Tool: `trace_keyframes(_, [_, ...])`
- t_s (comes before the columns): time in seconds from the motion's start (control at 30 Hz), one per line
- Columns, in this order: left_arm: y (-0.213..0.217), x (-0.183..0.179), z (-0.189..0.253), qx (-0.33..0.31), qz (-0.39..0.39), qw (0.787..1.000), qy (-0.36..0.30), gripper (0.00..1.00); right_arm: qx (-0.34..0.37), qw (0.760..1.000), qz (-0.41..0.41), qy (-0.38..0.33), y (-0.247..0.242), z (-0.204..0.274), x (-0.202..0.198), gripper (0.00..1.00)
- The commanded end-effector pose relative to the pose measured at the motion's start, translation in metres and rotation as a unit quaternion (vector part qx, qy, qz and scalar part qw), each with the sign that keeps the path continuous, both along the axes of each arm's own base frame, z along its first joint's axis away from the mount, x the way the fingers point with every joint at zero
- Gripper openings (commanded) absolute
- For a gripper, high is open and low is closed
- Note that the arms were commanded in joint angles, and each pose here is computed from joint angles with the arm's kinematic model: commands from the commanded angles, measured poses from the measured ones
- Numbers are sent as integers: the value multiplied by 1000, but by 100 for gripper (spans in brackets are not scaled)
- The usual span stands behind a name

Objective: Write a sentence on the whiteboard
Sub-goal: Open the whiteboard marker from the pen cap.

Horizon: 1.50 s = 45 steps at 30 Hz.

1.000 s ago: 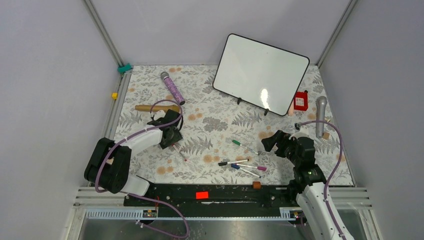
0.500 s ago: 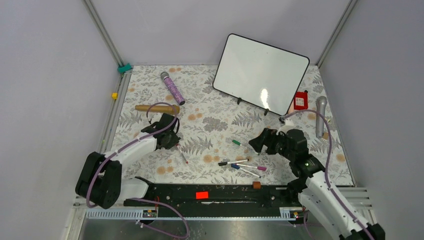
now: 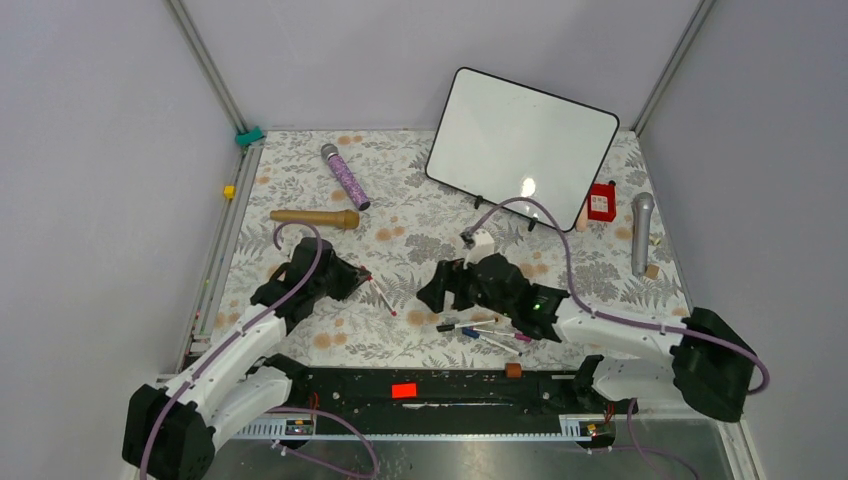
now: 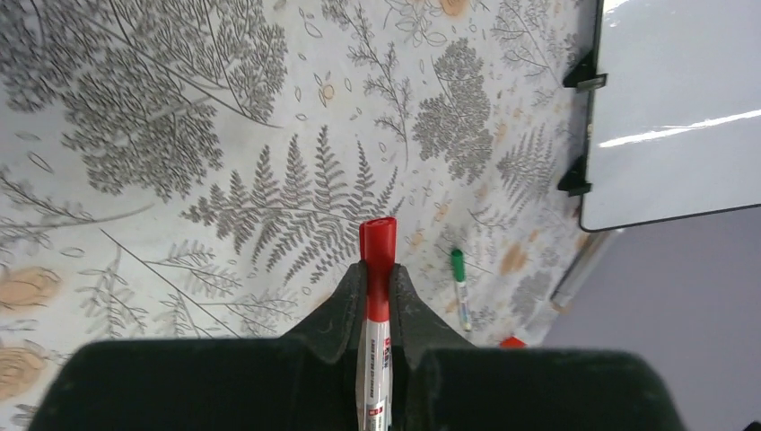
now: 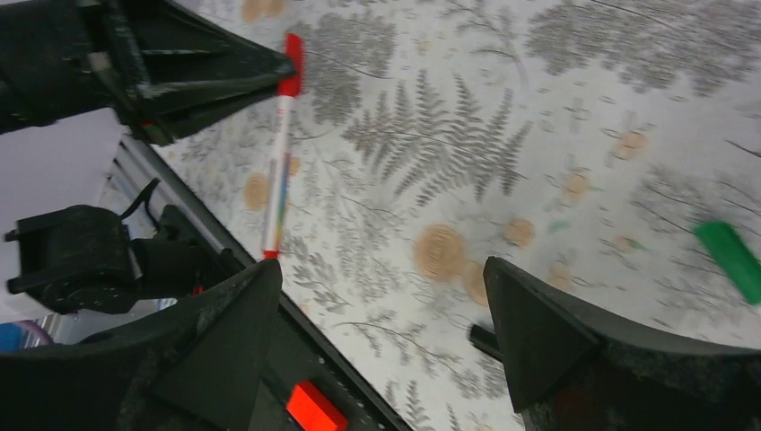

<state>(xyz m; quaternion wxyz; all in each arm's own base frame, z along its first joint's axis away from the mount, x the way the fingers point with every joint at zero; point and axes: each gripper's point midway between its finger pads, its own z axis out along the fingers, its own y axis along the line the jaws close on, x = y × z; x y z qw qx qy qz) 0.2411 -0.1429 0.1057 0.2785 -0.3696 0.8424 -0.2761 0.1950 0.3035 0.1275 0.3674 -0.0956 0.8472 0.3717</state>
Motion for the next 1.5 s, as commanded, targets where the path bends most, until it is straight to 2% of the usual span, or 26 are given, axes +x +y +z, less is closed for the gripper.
trace_keyframes(0.0, [-22, 0, 27, -121, 24, 992, -12, 0, 91, 992, -27, -78, 52, 61, 12, 90])
trace_keyframes(0.13, [-22, -1, 40, -155, 43, 987, -21, 0, 110, 987, -14, -112, 77, 76, 5, 83])
trace_keyframes(0.3, [-29, -6, 51, -196, 41, 980, -15, 0, 101, 988, -3, -113, 96, 72, 3, 76])
trace_keyframes(0.5, [-35, -10, 50, -231, 45, 972, 1, 0, 99, 989, -2, -110, 106, 71, 3, 50])
trace_keyframes(0.87, [-34, -6, 62, -247, 57, 967, -13, 0, 97, 991, -5, -97, 108, 63, 0, 55])
trace_keyframes(1.13, [-32, -5, 64, -246, 64, 967, -22, 0, 77, 993, -9, -83, 109, 53, -1, 50])
trace_keyframes(1.2, [-32, -5, 63, -245, 64, 967, -22, 0, 79, 993, -16, -81, 106, 52, -1, 37])
trace_keyframes(1.27, [-32, -6, 62, -245, 65, 967, -21, 0, 78, 993, -24, -81, 101, 51, 0, 16])
trace_keyframes(1.3, [-31, -6, 61, -243, 66, 968, -22, 0, 77, 993, -29, -81, 99, 51, 1, 9])
trace_keyframes(1.37, [-29, -6, 59, -237, 69, 969, -23, 0, 76, 993, -36, -83, 94, 52, 1, 1])
trace_keyframes(1.47, [-21, -4, 57, -211, 83, 973, -31, 0, 79, 993, -38, -83, 86, 52, -1, 0])
